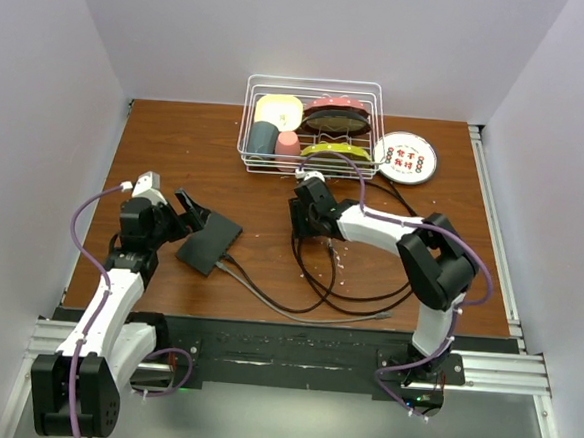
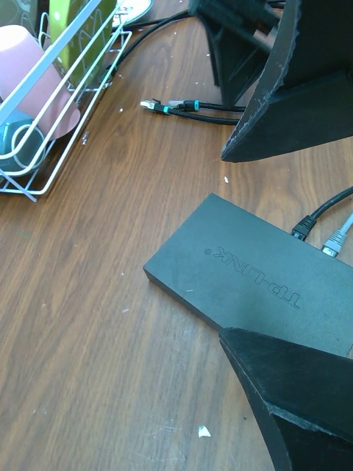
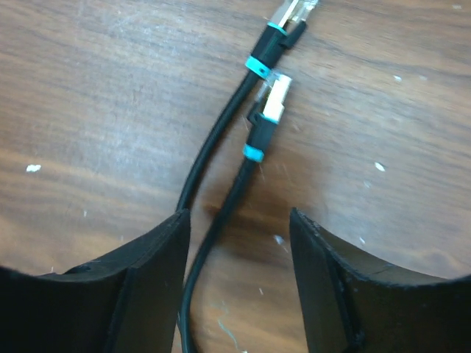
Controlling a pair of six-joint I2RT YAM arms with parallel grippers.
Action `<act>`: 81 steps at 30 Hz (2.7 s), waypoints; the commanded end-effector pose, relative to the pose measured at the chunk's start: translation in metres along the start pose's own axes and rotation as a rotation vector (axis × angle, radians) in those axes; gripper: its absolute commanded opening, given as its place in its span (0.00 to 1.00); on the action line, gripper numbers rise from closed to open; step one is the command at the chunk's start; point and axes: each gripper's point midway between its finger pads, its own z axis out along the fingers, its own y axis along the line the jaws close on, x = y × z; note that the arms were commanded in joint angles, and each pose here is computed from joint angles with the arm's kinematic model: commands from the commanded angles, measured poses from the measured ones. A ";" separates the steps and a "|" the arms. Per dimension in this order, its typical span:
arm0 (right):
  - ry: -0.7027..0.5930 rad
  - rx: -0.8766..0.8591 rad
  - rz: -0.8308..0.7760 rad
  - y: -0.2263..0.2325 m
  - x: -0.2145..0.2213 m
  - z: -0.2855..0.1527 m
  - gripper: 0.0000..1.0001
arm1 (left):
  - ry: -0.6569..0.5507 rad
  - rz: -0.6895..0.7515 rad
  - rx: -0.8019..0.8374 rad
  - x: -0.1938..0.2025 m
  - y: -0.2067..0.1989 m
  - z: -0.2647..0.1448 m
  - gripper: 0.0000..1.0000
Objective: Insert the plug into the switch port
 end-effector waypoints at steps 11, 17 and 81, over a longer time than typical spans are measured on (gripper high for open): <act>0.011 0.108 0.024 -0.008 -0.002 0.034 0.00 | -0.015 0.009 0.048 -0.005 -0.009 0.004 1.00; -0.038 0.078 -0.017 -0.005 -0.017 0.019 0.00 | -0.020 0.012 0.058 -0.006 -0.011 0.004 1.00; -0.386 -1.077 -0.421 0.141 -0.051 -0.207 0.45 | -0.124 0.238 1.088 0.012 -0.200 -0.112 0.00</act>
